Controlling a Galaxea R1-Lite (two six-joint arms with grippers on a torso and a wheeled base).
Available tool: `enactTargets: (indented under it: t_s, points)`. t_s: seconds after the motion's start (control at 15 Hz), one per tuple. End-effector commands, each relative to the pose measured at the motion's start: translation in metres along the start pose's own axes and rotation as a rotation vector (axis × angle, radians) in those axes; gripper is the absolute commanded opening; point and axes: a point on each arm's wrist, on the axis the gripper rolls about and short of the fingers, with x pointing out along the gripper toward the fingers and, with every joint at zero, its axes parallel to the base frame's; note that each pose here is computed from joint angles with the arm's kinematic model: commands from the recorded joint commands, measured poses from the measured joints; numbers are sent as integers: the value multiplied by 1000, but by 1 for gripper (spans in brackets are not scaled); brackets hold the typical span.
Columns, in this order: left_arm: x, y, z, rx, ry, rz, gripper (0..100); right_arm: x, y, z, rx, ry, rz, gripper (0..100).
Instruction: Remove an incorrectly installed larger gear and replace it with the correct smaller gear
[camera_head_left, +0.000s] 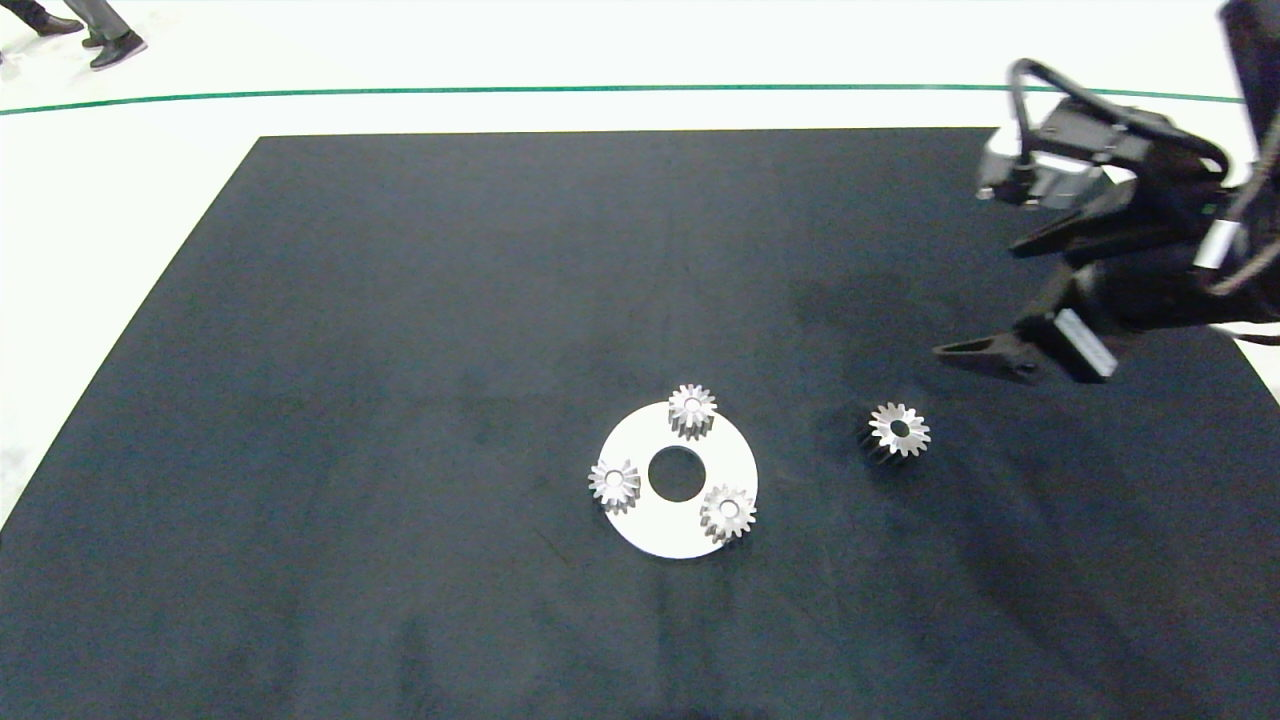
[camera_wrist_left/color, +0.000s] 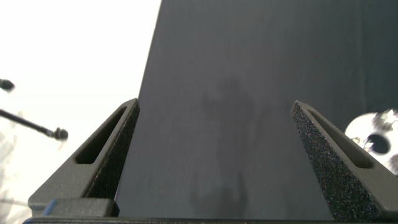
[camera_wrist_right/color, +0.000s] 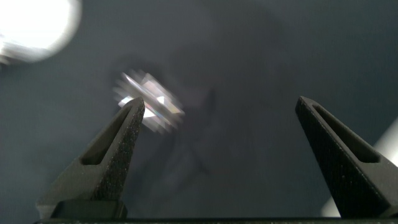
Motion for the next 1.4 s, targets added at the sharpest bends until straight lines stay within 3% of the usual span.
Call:
enactTargets:
  t_s: [0.07,0.2,0.27,0.4,0.6,0.73,0.87,0.93,1.0,1.07,1.2,1.27,1.33,1.4]
  points:
    - [-47,1,-16,-9,-109,15,100,-90,-17,-109,358,-77,-565,100]
    - [-77,9,-36,-11,-183,-57,100,-123,8,-135,465,-193,-740,100]
    - [-88,18,-49,-2,-207,-114,100,-143,31,-148,494,-258,-777,100]
    - [-105,23,-80,10,-228,-118,100,-165,73,-175,512,-338,-816,100]
    - [-120,23,-148,5,-286,-112,100,-175,122,-213,519,-440,-861,100]
    - [-118,21,-180,-4,-344,-112,100,-172,144,-235,542,-521,-841,100]
    - [-105,17,-192,-12,-292,-101,100,-160,150,-248,642,-559,-749,100]
    - [-101,16,-194,-12,-272,-105,100,-149,160,-262,656,-567,-694,100]
    - [-89,14,-202,-2,-215,-111,100,-129,169,-274,654,-512,-669,100]
    - [-72,10,-214,18,-138,-117,100,-115,174,-282,656,-509,-660,100]
    - [-38,4,-238,48,-57,-121,100,-111,178,-286,714,-476,-601,100]
    - [-25,1,-246,50,-60,-121,100,-109,180,-287,719,-459,-574,100]
    - [4,-5,-269,48,-86,-122,100,-105,183,-291,748,-404,-533,100]
    - [21,-9,-288,48,-105,-122,100,-105,184,-292,779,-415,-520,100]
